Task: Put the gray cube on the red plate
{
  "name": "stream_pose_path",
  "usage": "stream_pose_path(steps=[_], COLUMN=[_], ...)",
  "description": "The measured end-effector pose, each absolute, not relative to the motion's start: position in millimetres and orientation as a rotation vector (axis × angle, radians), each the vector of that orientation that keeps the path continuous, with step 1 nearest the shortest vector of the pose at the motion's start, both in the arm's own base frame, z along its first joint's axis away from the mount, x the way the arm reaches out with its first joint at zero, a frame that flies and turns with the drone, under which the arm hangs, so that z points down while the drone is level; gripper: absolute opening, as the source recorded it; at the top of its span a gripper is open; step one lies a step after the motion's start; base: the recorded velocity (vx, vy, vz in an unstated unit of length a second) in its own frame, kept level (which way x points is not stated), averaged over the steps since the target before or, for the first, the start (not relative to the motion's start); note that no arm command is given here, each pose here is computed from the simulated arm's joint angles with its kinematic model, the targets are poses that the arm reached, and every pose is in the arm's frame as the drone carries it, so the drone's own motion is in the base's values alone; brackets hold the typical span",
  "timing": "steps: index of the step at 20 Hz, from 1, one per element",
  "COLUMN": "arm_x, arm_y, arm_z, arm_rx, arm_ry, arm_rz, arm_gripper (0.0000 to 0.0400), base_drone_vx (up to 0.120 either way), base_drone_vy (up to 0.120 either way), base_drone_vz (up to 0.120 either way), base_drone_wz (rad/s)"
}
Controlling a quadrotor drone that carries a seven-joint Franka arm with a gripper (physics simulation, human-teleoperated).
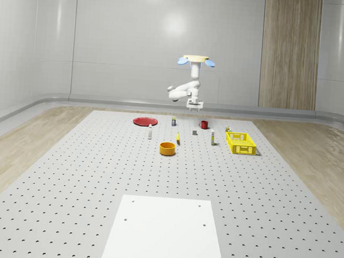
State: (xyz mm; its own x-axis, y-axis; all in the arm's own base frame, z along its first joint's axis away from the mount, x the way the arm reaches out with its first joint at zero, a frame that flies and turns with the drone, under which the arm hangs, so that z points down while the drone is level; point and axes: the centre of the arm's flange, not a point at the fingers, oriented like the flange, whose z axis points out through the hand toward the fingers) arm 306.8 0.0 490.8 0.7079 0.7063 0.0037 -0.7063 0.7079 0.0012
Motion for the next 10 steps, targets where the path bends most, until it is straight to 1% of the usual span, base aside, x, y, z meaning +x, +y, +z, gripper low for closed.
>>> stream_pose_path(steps=[10], arm_x=[306.8], arm_y=[-0.2], arm_z=[490.8], arm_rx=[0.001], arm_ry=[-0.002], arm_rz=[0.784], arm_gripper=[0.04], base_drone_vx=[0.12], base_drone_vy=[0.0], base_drone_vz=[-0.12], base_drone_wz=[0.0])
